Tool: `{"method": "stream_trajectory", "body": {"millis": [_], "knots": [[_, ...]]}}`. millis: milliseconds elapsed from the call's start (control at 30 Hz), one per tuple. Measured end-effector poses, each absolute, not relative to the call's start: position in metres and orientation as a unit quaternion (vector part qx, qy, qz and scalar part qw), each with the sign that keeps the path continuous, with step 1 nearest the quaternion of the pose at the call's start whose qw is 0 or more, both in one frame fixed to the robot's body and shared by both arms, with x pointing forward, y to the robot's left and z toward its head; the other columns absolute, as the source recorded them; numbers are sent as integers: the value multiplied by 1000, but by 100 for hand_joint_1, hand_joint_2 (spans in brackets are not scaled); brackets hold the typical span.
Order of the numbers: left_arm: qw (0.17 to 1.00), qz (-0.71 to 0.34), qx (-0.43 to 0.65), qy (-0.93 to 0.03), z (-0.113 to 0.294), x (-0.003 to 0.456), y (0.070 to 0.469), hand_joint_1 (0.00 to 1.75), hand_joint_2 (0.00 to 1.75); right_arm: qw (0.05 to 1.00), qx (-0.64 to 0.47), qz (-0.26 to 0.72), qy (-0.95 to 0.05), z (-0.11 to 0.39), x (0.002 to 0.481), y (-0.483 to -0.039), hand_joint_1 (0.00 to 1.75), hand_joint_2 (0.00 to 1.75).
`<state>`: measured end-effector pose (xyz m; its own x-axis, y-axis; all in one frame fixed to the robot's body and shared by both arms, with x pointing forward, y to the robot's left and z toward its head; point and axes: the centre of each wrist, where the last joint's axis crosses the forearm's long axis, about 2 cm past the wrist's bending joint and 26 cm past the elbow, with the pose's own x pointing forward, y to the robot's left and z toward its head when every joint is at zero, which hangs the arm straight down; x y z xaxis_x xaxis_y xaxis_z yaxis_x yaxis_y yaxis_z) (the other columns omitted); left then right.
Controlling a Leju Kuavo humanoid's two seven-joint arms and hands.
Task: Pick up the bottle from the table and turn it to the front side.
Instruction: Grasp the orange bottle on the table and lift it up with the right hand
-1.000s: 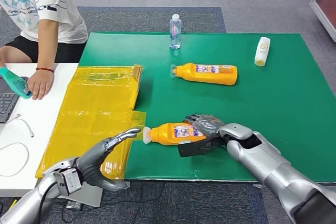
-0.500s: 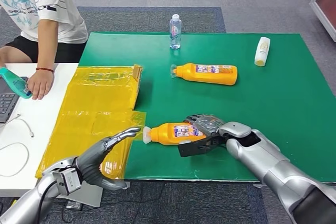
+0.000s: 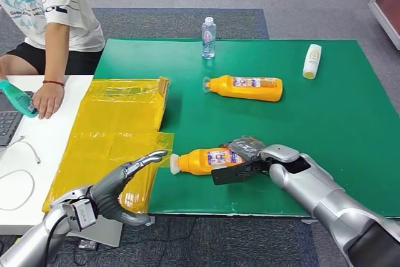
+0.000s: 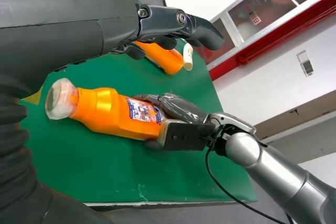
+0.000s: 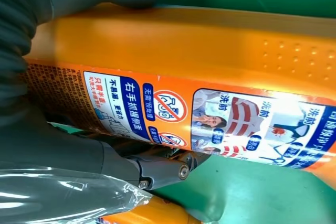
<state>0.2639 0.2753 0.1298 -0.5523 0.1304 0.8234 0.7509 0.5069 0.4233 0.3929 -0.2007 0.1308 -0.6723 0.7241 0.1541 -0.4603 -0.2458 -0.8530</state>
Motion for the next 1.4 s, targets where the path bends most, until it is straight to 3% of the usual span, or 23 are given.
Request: {"method": "stream_trajectory", "body": {"millis": [600, 1033, 1400], "knots": [[375, -419, -281, -778, 132, 260, 279, 0, 175, 483, -114, 660, -564, 116, 389, -235, 175, 175], [381, -422, -288, -771, 126, 239, 283, 0, 175, 601, 62, 307, -735, 87, 336, -285, 175, 175], [422, -381, -344, -747, 111, 239, 293, 0, 175, 569, 104, 237, -781, 100, 317, -294, 175, 175]]}}
